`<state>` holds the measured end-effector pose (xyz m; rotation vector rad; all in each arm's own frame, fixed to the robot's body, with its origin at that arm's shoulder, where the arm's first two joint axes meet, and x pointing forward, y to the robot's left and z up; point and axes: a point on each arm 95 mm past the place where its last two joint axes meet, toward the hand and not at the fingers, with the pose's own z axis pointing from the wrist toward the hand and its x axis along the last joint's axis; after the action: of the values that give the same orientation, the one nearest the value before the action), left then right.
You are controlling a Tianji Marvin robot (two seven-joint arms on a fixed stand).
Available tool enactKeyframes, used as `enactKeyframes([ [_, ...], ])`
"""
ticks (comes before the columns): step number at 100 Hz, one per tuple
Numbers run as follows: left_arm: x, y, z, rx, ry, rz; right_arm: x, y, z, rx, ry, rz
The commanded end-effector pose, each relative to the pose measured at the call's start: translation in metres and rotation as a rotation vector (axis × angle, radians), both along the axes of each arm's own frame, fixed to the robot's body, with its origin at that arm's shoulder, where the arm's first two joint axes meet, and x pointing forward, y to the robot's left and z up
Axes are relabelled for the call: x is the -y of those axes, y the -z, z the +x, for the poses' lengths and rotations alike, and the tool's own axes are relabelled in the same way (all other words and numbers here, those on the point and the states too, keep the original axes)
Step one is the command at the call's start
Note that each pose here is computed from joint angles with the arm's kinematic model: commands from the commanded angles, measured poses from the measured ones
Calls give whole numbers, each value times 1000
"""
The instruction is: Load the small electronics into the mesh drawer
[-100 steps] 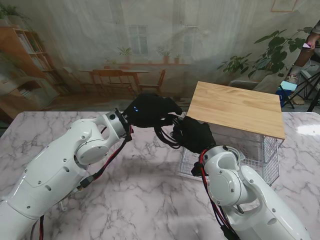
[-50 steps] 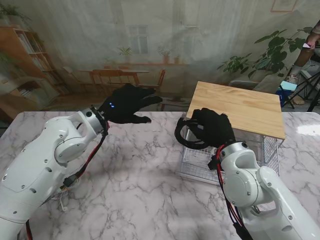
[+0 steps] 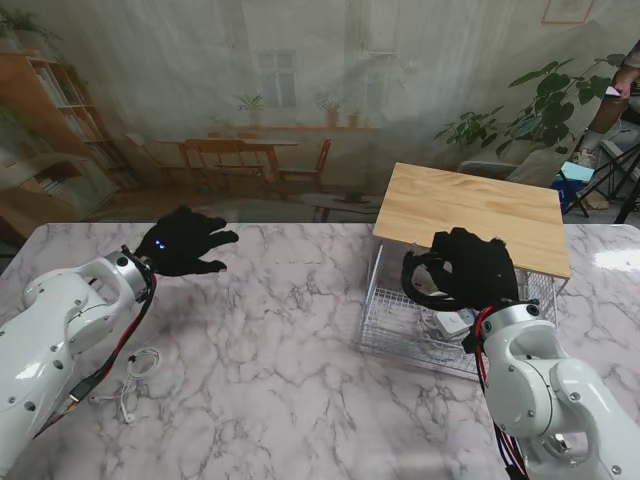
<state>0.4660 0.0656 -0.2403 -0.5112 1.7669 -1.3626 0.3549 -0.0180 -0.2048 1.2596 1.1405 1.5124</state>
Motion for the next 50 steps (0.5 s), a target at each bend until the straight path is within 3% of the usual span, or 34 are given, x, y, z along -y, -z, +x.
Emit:
enactKeyframes([
  [1,-15,18,-3,-44,-39,34,5,12,1,-32,24,-15],
  [50,-40,50,-10,-91,-124,49,-3,49,25,-174,60,-65],
])
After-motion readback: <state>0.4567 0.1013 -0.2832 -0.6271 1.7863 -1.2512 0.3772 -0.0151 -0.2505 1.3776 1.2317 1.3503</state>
